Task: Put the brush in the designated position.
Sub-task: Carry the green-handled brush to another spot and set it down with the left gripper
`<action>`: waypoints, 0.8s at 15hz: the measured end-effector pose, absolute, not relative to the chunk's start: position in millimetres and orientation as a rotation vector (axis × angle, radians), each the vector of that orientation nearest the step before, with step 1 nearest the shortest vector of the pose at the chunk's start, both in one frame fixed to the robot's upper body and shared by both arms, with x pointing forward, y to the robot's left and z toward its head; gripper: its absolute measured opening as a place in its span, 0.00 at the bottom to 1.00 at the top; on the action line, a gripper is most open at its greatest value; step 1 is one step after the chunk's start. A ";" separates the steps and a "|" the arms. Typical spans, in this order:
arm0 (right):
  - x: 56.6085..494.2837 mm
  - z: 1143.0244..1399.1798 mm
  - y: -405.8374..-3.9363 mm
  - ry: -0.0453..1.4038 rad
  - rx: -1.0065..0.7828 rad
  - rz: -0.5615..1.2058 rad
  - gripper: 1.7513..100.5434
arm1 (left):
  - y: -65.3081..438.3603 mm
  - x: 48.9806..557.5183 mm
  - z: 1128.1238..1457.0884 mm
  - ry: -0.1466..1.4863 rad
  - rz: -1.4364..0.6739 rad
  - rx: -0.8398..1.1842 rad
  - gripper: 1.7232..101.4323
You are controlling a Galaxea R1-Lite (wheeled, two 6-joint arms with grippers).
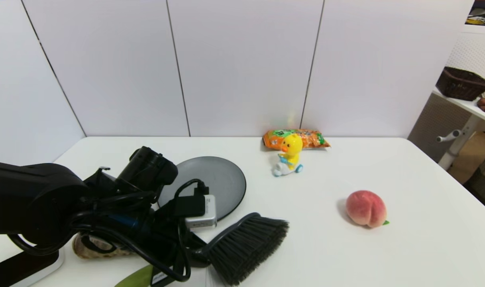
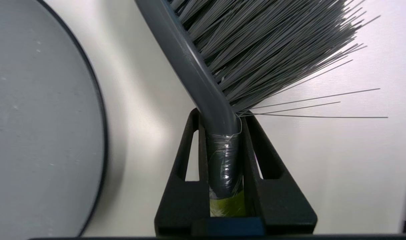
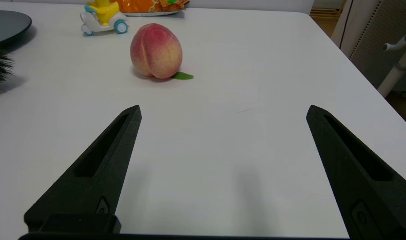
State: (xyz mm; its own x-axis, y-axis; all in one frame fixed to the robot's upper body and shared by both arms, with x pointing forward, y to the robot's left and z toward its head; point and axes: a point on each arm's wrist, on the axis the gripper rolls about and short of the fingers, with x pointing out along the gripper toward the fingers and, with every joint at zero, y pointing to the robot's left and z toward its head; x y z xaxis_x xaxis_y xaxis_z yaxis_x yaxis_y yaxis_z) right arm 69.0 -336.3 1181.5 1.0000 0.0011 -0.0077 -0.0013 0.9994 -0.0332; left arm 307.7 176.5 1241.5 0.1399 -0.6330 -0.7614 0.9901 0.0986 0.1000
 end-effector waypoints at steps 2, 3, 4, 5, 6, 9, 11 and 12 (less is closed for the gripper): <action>69.0 1181.5 -336.3 0.008 -0.033 0.002 0.97 | 180.1 318.5 1231.2 0.620 -1.330 0.747 0.16; 69.0 1181.5 -336.3 0.008 -0.033 0.001 0.97 | 182.2 321.9 1227.1 0.632 -1.327 0.749 0.16; 69.0 1181.5 -336.3 0.008 -0.033 0.001 0.97 | 183.7 324.2 1224.3 0.644 -1.323 0.745 0.16; 69.0 1181.5 -336.3 0.008 -0.033 0.001 0.97 | 185.3 326.1 1222.0 0.653 -1.319 0.742 0.16; 69.0 1181.5 -336.3 0.008 -0.033 0.002 0.97 | 186.0 328.2 1220.6 0.654 -1.317 0.742 0.16; 69.0 1181.5 -336.4 0.008 -0.033 0.002 0.97 | 187.5 335.7 1219.8 0.634 -1.315 0.763 0.16; 69.0 1181.5 -336.3 0.008 -0.033 0.001 0.97 | 187.9 337.8 1219.9 0.634 -1.308 0.764 0.30; 69.0 1181.5 -336.3 0.008 -0.033 0.002 0.97 | 187.9 338.0 1220.5 0.634 -1.308 0.764 0.38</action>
